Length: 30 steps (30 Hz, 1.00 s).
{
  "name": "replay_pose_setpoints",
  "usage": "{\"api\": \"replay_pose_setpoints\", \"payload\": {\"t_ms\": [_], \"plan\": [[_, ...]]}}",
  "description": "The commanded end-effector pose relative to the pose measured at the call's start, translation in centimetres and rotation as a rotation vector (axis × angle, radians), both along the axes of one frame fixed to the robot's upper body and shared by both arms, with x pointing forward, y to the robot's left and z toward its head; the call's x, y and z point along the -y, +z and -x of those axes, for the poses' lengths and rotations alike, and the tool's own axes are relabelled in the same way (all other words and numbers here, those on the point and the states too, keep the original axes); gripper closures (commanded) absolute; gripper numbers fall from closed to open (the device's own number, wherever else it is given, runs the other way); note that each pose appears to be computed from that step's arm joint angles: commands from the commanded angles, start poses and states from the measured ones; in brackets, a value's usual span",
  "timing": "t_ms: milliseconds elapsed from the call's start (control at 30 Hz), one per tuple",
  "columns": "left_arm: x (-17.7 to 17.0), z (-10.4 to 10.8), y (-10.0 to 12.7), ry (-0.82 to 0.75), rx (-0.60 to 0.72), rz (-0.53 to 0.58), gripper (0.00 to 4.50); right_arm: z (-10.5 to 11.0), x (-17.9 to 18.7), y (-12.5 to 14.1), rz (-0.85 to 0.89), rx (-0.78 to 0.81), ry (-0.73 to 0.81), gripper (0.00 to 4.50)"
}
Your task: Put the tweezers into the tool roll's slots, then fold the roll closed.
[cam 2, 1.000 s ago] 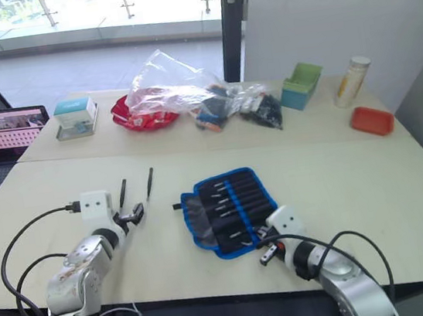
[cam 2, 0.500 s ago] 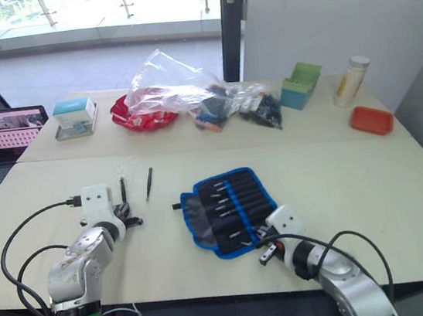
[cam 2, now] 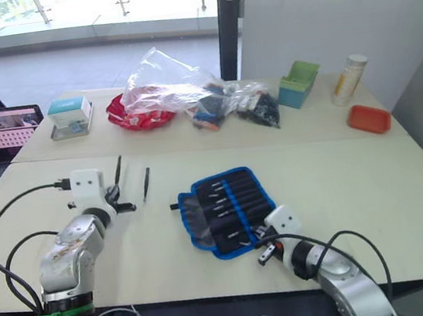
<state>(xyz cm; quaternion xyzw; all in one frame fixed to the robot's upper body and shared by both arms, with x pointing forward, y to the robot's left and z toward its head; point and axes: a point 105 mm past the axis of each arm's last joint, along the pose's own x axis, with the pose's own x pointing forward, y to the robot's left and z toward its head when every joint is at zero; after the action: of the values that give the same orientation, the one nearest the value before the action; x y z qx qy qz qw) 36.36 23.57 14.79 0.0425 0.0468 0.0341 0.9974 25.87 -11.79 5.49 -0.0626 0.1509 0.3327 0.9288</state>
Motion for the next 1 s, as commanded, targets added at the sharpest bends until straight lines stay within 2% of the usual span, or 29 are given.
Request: {"api": "replay_pose_setpoints", "payload": {"t_ms": [33, 100, 167, 267, 367, 433, 567, 633, 733, 1000], "plan": [[1.5, 0.0, 4.3, -0.119, 0.168, -0.072, 4.45, 1.4, 0.1, -3.3, 0.026, -0.141, -0.012, 4.50], [3.7, 0.1, 5.4, -0.272, 0.192, -0.110, 4.45, 1.4, 0.1, -3.3, 0.025, -0.142, -0.015, 4.50], [6.5, 0.3, 5.8, -0.454, 0.162, -0.083, 4.45, 1.5, 0.1, -3.3, 0.024, -0.143, -0.017, 4.50], [10.8, 0.9, 6.5, -0.733, 0.068, -0.091, 4.45, 1.6, 0.0, -3.4, 0.032, -0.149, -0.011, 4.50], [13.5, 1.9, 7.1, -0.899, -0.023, -0.085, 4.45, 1.6, 0.1, -3.4, 0.035, -0.148, -0.010, 4.50], [14.4, 2.8, 6.2, -0.990, -0.122, -0.152, 4.45, 1.5, 0.2, -3.3, 0.039, -0.146, -0.013, 4.50], [16.1, 6.3, 3.7, -1.216, -0.396, -0.210, 4.45, 1.6, 0.2, -3.2, 0.039, -0.142, -0.021, 4.50], [16.0, 7.3, 2.8, -1.270, -0.494, -0.255, 4.45, 1.7, 0.2, -3.2, 0.038, -0.143, -0.026, 4.50], [15.3, 7.1, 1.3, -1.255, -0.542, -0.389, 4.45, 1.8, 0.1, -3.2, 0.035, -0.143, -0.035, 4.50], [16.0, 6.7, 0.2, -1.256, -0.598, -0.459, 4.45, 2.0, 0.2, -3.3, 0.028, -0.140, -0.065, 4.50]]}}
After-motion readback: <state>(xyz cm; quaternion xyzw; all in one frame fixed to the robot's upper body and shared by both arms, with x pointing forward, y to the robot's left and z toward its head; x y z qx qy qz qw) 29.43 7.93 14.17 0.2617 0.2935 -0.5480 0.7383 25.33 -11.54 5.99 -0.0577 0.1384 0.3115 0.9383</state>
